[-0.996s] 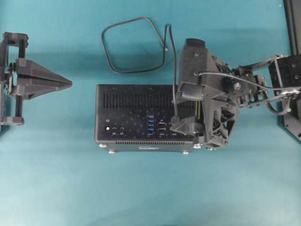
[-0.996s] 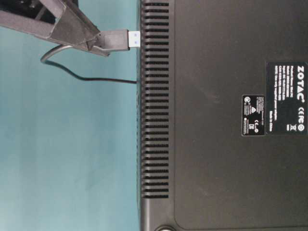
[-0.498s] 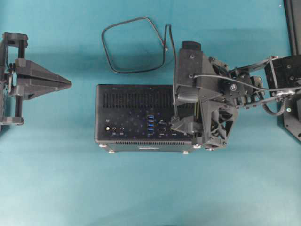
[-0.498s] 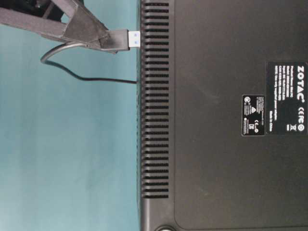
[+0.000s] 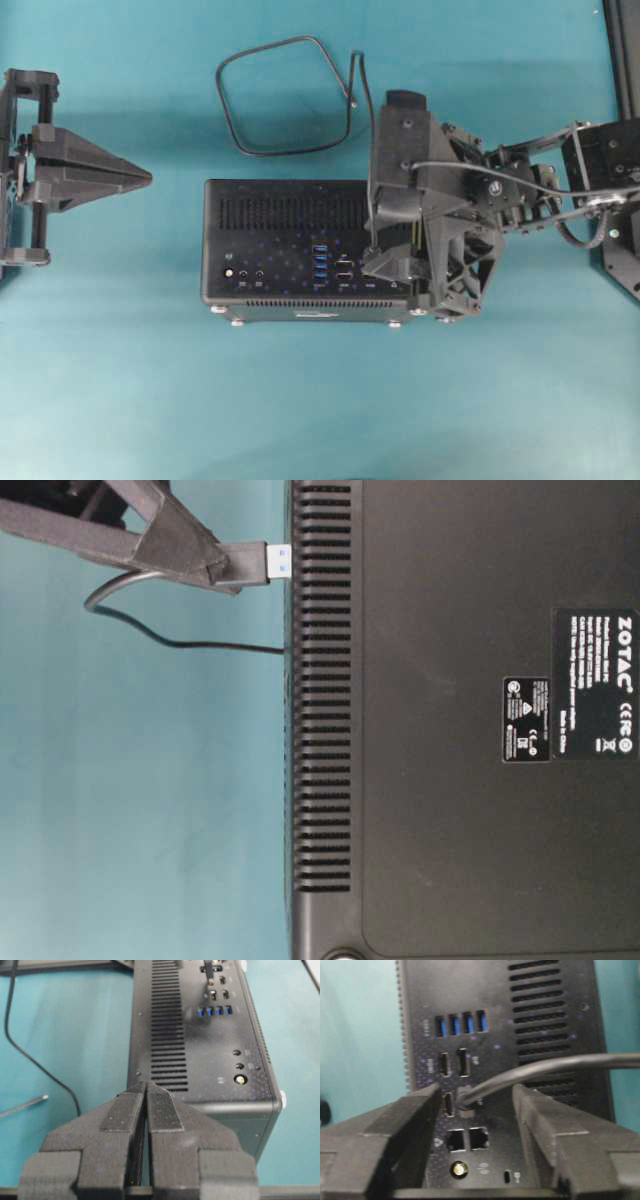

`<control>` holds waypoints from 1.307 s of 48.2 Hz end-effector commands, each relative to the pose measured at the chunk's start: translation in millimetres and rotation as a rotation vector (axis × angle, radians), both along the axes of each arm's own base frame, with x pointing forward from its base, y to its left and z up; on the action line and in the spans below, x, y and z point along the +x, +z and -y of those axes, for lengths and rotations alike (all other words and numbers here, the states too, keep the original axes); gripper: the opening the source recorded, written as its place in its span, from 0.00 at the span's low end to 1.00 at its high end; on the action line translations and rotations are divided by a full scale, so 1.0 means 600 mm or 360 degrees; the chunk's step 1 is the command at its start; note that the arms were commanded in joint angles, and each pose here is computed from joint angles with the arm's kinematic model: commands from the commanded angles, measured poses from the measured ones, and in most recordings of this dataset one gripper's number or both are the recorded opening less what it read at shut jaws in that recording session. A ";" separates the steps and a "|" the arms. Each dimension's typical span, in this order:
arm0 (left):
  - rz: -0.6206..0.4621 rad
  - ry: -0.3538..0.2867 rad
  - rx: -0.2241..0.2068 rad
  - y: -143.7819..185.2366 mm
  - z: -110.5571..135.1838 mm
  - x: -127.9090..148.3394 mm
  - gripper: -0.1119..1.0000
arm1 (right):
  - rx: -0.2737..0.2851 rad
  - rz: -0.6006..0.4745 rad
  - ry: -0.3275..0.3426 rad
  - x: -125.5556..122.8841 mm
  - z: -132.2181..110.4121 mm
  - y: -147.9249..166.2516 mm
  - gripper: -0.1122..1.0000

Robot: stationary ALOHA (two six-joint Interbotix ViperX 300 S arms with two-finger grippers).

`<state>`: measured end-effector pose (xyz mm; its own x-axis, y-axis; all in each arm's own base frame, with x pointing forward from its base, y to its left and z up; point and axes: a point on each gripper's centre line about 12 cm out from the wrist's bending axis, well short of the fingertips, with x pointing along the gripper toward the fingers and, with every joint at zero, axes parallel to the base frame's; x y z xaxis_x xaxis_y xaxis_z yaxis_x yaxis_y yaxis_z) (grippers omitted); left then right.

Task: Insert the USB into the PC box with both arms.
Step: 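Lower the right gripper and close it on the black USB plug, then lift the held USB plug and carry it left toward the blue ports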

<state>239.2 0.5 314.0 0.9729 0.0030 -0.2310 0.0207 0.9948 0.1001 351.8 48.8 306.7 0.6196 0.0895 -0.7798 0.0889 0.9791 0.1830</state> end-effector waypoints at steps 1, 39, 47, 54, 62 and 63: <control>0.0029 0.0000 0.0002 0.010 0.000 0.002 0.10 | -0.0004 0.0045 0.0022 0.001 -0.003 0.013 0.62; 0.0027 0.0000 0.0000 0.008 0.000 0.001 0.10 | -0.0013 0.0024 0.0037 0.002 -0.007 0.010 0.22; 0.0027 0.0001 -0.0002 0.008 0.000 0.001 0.10 | -0.0016 0.0035 0.0047 0.003 -0.011 0.015 0.20; 0.0032 0.0001 -0.0002 0.009 0.000 0.001 0.10 | -0.0089 0.0077 0.0062 0.007 -0.010 0.031 0.20; 0.0044 0.0000 0.0000 0.013 0.000 0.000 0.10 | -0.0251 0.0063 0.0080 0.011 -0.002 0.053 0.20; 0.0046 0.0000 0.0000 0.014 0.000 0.000 0.10 | -0.0261 0.0060 0.0084 0.012 -0.003 0.054 0.20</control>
